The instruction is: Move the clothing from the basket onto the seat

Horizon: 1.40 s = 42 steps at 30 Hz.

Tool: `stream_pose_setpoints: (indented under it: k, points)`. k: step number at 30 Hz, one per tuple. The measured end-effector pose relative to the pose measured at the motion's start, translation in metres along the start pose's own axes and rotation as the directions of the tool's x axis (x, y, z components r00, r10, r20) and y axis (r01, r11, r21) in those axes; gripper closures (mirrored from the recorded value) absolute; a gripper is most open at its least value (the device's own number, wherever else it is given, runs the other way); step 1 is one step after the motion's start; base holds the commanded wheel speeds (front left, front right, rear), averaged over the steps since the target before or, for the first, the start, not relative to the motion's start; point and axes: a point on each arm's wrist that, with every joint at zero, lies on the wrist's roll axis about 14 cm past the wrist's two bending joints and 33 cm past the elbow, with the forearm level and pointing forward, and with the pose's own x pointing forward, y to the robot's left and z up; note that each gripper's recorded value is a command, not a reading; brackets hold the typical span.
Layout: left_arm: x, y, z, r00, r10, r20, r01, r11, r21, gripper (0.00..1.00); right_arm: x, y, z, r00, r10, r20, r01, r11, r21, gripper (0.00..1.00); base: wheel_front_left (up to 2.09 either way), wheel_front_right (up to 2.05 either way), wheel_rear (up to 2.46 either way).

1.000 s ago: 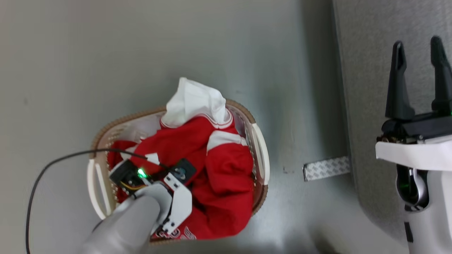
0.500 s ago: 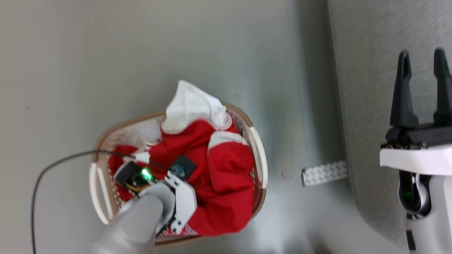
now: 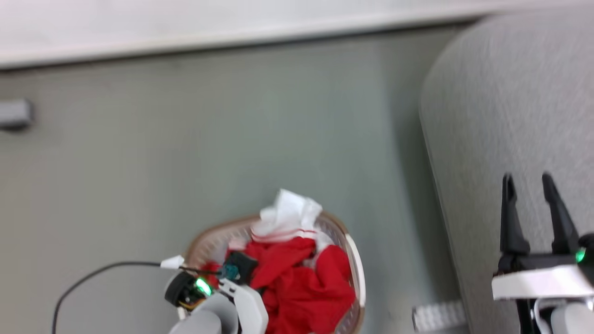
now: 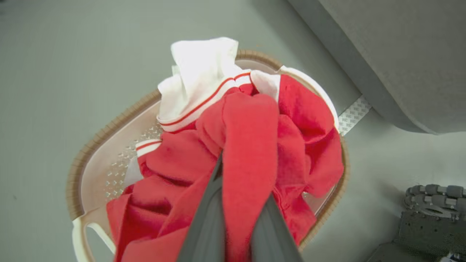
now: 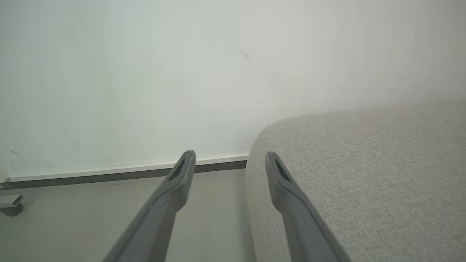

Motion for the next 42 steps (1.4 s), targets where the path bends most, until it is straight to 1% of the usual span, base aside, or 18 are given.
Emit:
stream_pose_setpoints:
  k: [5,10,15,21,29,38,42]
  points:
    - [-0.035,-0.003,0.036,0.99,0.055,0.127,-0.054,0.998,-0.01,1.0,-0.024,0.011,0.02,0.999,0.027,0.039,-0.028,1.0,0.011,0.0,0.0,0.0,0.0]
    - [-0.072,-0.003,0.071,0.962,0.117,0.248,-0.115,0.993,-0.022,1.0,-0.047,0.02,0.034,0.996,0.05,0.068,-0.051,0.999,0.017,0.0,0.0,0.0,0.0]
    - [-0.111,-0.008,0.104,0.919,0.163,0.359,-0.167,0.986,-0.02,1.0,-0.07,0.026,0.044,0.993,0.069,0.092,-0.071,0.997,0.021,0.0,0.0,0.0,0.0]
    - [-0.16,-0.015,0.146,0.854,0.19,0.484,-0.211,0.977,-0.012,1.0,-0.089,0.029,0.057,0.988,0.079,0.135,-0.084,0.996,0.03,0.0,0.0,0.0,0.0]
    - [-0.196,-0.015,0.173,0.807,0.215,0.549,-0.253,0.967,-0.008,1.0,-0.109,0.02,0.053,0.99,0.053,0.132,-0.059,0.998,0.038,0.0,0.0,0.0,0.0]
    - [-0.211,-0.018,0.188,0.776,0.229,0.588,-0.272,0.962,-0.016,1.0,-0.124,0.005,0.051,0.991,0.012,0.132,-0.017,0.999,0.038,0.0,0.0,0.0,0.0]
    - [-0.214,-0.018,0.191,0.772,0.228,0.594,-0.269,0.963,-0.02,1.0,-0.126,0.004,0.051,0.991,0.008,0.135,-0.013,0.999,0.039,0.0,0.0,0.0,0.0]
